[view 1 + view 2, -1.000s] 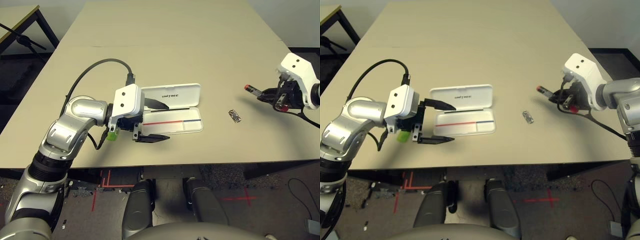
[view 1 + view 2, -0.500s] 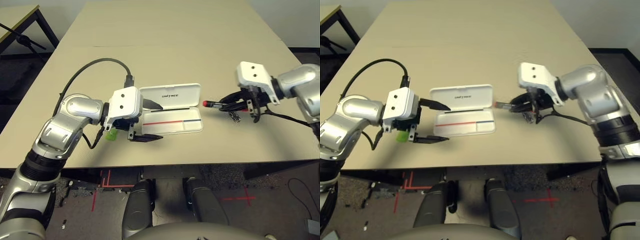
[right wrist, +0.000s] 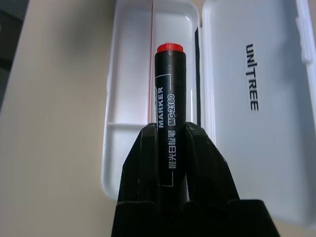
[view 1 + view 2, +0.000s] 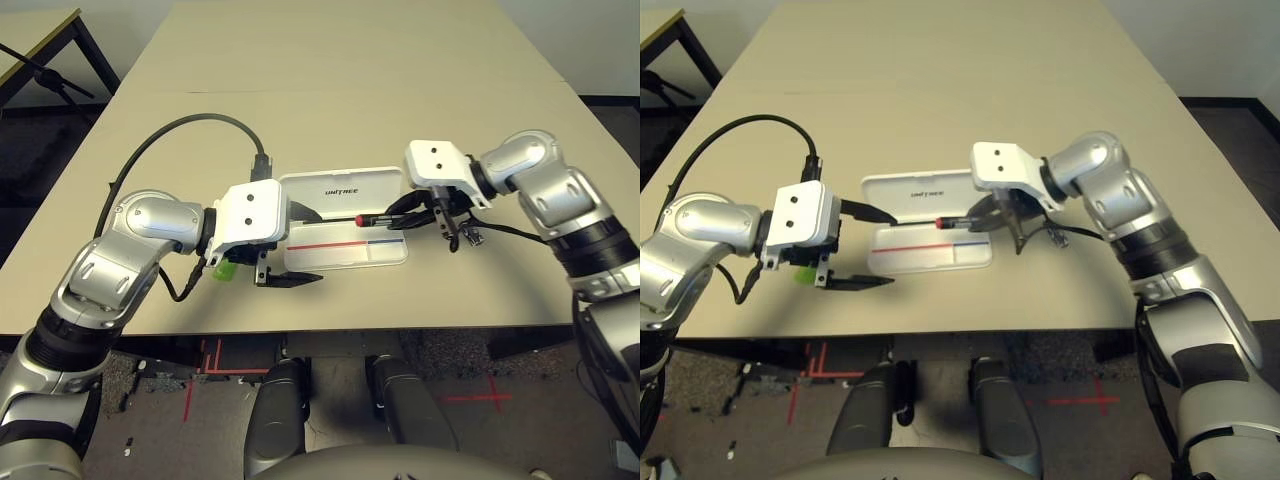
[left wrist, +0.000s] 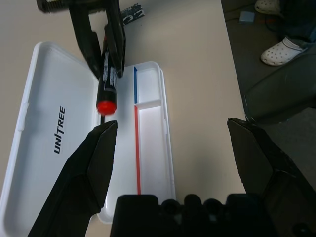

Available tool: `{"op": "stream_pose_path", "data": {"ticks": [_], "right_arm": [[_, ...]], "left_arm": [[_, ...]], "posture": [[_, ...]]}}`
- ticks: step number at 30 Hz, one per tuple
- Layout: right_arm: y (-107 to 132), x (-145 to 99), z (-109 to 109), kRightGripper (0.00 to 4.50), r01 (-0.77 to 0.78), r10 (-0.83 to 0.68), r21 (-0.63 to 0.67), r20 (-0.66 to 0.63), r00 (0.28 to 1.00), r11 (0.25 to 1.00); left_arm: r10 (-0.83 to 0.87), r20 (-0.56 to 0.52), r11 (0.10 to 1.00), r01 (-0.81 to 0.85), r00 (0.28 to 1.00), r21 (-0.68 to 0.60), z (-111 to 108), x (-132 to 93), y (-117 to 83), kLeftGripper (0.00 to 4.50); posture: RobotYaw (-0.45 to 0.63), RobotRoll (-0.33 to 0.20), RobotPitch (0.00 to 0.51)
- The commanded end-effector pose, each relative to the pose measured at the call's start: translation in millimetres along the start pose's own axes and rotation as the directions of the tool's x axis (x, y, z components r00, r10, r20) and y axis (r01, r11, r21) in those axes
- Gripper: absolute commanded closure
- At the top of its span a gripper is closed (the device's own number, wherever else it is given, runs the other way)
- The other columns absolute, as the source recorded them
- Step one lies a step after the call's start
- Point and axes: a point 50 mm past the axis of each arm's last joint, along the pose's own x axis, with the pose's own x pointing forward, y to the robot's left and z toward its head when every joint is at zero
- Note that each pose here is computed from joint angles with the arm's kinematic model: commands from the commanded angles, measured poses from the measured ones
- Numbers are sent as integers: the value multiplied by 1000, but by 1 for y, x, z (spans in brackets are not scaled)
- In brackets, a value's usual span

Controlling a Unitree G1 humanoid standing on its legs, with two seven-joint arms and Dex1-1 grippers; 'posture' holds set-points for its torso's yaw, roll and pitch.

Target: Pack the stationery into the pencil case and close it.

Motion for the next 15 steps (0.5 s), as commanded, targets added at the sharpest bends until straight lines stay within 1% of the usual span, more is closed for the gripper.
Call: {"op": "stream_pose_path", "data": {"ticks": [1,5,12,14,15], "right_arm": [[-3,12,2,3979,29,-28,-23,17,999,999],[0,25,2,3979,23,-22,-35,36,999,999],[8,43,1,3979,6,-2,-82,58,998,997],[8,43,1,3230,25,-18,-89,73,997,996],[8,41,2,2972,36,-28,-96,83,996,995]], "left_arm": [[-7,-9,1000,7,1000,-15,-2,2,-4,0],[-5,-10,1000,5,1000,-13,1,0,-6,0],[-8,-11,1000,7,1000,-10,12,-4,-14,0],[-9,-13,1000,9,1000,-16,10,-3,-18,0],[-10,-15,1000,9,1000,-20,8,-3,-19,0]], "posture": [[86,0,143],[91,0,140],[92,0,139],[93,0,139],[93,0,139]]}}
